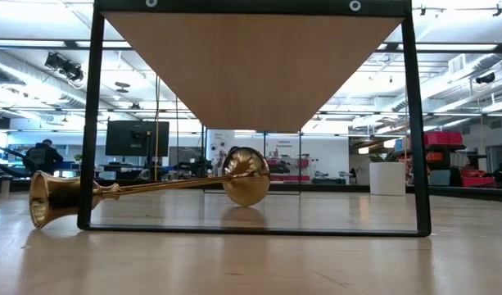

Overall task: Pick & Place candle stick holders
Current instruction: Put the golden candle holder on the shelf aligned with the black candle holder

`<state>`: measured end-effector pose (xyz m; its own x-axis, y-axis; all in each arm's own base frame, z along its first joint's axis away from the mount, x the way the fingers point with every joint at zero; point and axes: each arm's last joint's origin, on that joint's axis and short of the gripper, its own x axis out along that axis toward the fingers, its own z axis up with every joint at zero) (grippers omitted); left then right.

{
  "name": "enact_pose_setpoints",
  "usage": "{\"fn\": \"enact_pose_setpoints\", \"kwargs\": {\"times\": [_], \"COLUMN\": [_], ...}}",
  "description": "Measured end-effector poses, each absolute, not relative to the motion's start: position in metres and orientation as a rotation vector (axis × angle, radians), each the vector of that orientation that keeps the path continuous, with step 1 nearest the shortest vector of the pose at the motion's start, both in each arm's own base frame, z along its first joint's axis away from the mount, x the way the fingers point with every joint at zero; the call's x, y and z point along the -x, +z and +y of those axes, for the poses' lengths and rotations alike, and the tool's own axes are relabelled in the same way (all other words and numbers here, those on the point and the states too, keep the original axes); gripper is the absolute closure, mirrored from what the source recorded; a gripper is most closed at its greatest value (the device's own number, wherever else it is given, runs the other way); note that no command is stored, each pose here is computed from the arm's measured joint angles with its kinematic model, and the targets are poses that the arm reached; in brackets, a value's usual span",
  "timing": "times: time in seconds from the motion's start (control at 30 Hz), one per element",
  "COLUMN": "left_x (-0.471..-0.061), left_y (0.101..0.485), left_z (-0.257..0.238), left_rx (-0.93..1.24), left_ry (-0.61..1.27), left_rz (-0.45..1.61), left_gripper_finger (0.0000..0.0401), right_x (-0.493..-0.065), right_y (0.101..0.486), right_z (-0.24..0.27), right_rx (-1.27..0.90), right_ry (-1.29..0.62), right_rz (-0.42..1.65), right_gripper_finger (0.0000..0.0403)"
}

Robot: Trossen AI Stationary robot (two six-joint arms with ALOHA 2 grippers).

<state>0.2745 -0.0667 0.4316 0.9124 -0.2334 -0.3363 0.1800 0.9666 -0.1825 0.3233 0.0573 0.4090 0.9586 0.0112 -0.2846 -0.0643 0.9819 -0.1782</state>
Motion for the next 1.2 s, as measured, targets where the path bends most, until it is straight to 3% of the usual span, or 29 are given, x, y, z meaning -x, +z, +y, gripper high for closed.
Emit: {"fn": "enact_pose_setpoints", "kwargs": {"times": [0.43,0.63,0.93,1.2], "left_x": [-0.272,-0.272,-0.272,-0.273], "left_y": [0.427,0.427,0.427,0.427], "left_z": [-0.067,-0.067,-0.067,-0.066], "left_rx": [0.137,0.137,0.137,0.136], "left_ry": [-0.202,-0.203,-0.202,-0.199], "left_rz": [0.415,0.415,0.415,0.415], "left_gripper_finger": [0.0250,0.0250,0.0250,0.0250], "right_x": [-0.290,-0.268,-0.221,-0.226], "right_y": [0.416,0.397,0.370,0.324], "right_z": [0.056,0.053,0.046,0.048], "right_rx": [0.174,0.119,0.020,-0.026], "right_ry": [-0.055,-0.127,-0.107,-0.086], "right_rz": [0.400,0.446,0.183,0.060], "right_gripper_finger": [0.0402,0.0402,0.0403,0.0403]}}
